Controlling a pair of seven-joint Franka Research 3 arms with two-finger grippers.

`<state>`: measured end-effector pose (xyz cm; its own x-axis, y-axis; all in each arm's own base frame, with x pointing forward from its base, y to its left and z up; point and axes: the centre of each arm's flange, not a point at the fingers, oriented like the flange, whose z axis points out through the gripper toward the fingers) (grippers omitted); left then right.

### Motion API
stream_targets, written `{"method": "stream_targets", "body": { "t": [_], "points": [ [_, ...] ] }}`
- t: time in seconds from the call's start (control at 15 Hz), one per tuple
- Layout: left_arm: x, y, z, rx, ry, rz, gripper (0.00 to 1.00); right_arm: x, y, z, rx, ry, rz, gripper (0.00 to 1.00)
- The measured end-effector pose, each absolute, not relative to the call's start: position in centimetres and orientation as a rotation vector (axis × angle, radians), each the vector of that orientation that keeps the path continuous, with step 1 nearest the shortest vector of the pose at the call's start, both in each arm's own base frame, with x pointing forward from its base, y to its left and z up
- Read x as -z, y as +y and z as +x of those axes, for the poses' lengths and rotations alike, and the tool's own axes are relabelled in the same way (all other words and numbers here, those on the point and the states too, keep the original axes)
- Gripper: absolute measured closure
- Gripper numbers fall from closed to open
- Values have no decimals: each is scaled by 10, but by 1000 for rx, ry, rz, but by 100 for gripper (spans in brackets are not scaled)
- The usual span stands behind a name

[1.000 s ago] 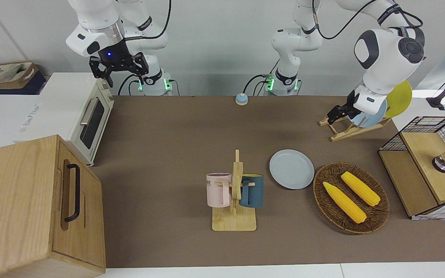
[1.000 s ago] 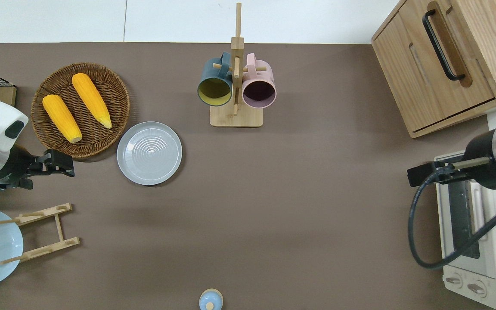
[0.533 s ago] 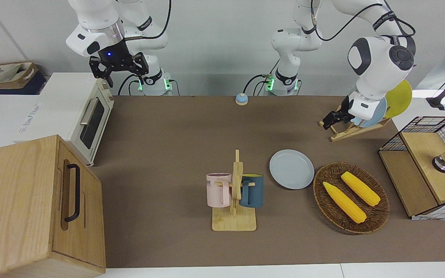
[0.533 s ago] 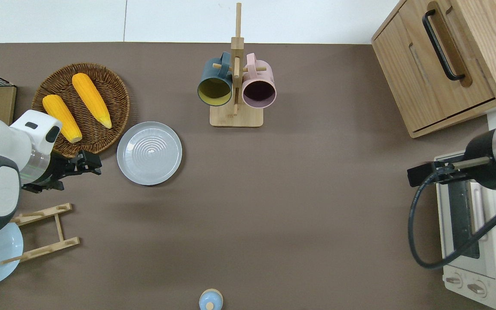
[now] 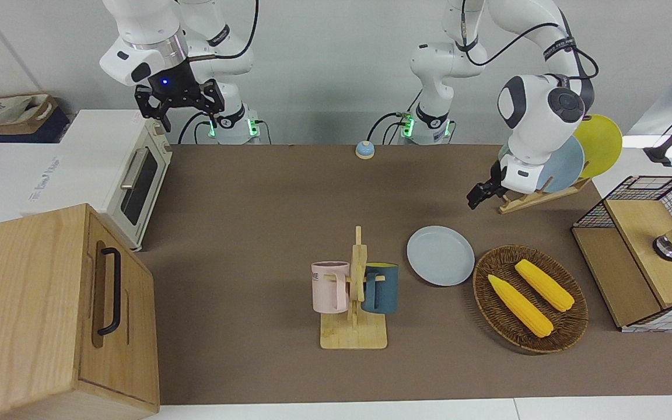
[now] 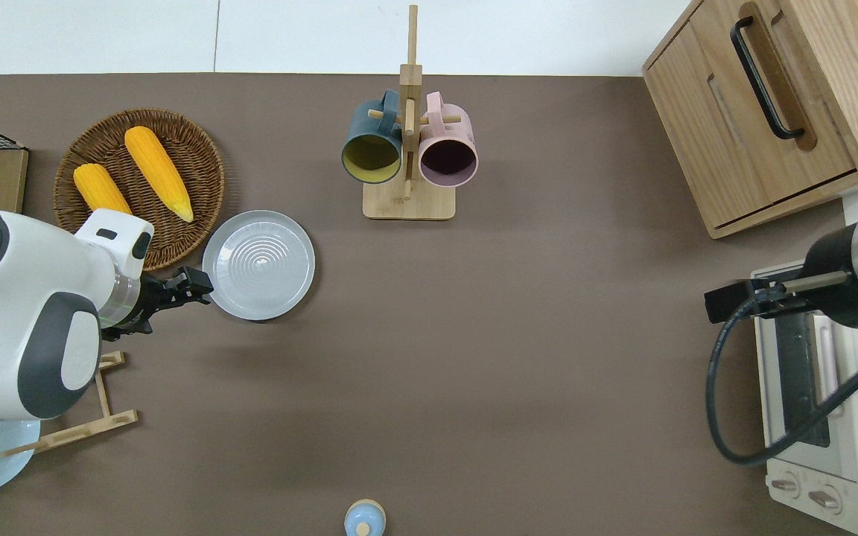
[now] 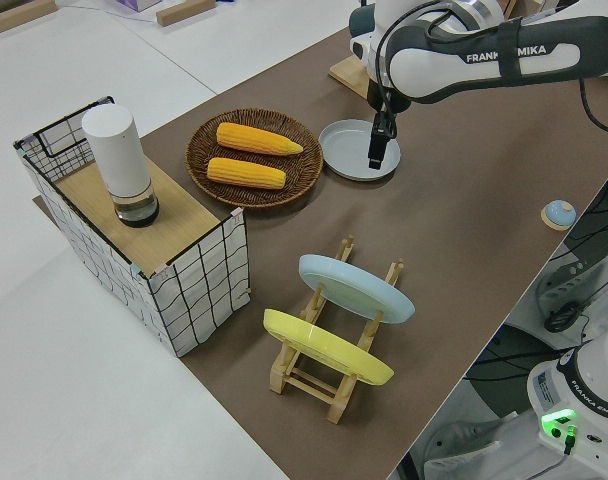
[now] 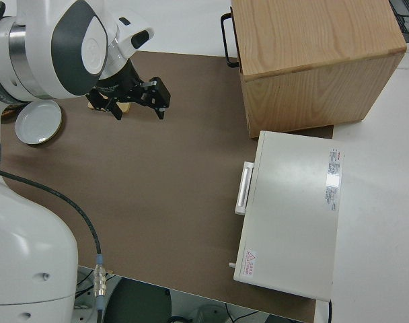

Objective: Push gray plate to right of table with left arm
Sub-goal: 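Lower the left gripper against the gray plate's edge nearest the basket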

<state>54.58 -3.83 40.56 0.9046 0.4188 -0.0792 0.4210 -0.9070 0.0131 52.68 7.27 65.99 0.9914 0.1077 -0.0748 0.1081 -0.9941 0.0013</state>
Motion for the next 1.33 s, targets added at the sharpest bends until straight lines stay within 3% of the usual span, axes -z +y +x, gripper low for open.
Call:
{"method": "stream_targets", "body": {
  "t": [1.33],
  "points": [
    [-334, -49, 537, 51, 685, 3029, 0, -660, 73, 527, 117, 170, 3129, 1]
  ]
}}
